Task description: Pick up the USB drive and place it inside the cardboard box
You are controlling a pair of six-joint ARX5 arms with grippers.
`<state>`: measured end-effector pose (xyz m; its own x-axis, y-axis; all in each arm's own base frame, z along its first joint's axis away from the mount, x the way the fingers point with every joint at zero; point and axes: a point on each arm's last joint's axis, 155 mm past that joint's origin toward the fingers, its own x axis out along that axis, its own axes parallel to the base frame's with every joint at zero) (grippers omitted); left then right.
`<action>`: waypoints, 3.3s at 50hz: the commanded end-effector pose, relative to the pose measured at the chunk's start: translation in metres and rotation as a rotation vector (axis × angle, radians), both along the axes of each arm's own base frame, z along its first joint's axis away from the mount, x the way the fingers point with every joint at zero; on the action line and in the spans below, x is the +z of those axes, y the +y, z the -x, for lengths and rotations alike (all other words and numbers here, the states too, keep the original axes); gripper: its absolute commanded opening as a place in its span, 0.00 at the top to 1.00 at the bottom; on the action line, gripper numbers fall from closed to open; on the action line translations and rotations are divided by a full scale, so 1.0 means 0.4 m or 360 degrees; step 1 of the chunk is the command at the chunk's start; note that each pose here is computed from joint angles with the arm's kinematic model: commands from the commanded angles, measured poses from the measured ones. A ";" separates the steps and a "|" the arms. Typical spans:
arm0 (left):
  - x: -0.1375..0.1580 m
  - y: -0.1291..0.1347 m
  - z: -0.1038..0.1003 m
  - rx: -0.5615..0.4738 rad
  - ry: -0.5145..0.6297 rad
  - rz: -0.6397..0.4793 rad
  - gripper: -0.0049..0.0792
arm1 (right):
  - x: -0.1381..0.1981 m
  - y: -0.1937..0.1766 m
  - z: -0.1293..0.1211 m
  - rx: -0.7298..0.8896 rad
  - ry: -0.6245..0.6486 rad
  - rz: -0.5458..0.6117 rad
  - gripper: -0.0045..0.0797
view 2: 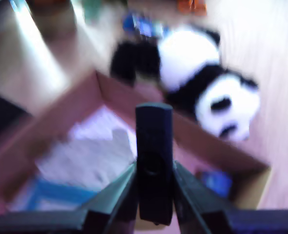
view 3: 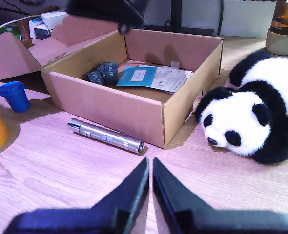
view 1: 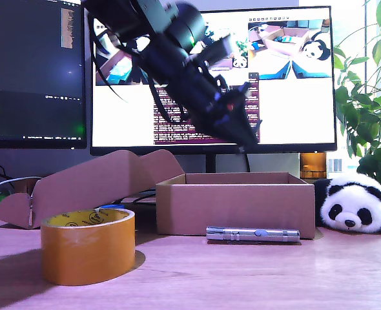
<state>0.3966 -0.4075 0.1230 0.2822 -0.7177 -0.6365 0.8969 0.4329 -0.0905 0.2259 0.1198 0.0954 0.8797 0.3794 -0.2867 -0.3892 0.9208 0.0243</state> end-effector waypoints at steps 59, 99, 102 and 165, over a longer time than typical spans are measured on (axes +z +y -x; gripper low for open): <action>-0.022 0.004 0.045 0.0002 0.0105 -0.0069 0.96 | 0.001 -0.008 -0.005 -0.0012 -0.0037 0.0078 0.96; 0.161 0.204 0.084 0.0255 -0.0172 -0.0127 0.96 | 0.052 -0.102 -0.056 -0.0261 -0.0177 0.0105 0.96; 0.153 0.231 0.097 0.0281 -0.0178 -0.0109 0.96 | 0.067 -0.118 -0.065 -0.0301 -0.0216 0.0104 0.96; 0.117 0.742 0.247 0.1167 -0.0517 0.0385 0.96 | -0.004 -0.277 -0.060 -0.0529 0.0031 -0.0084 0.96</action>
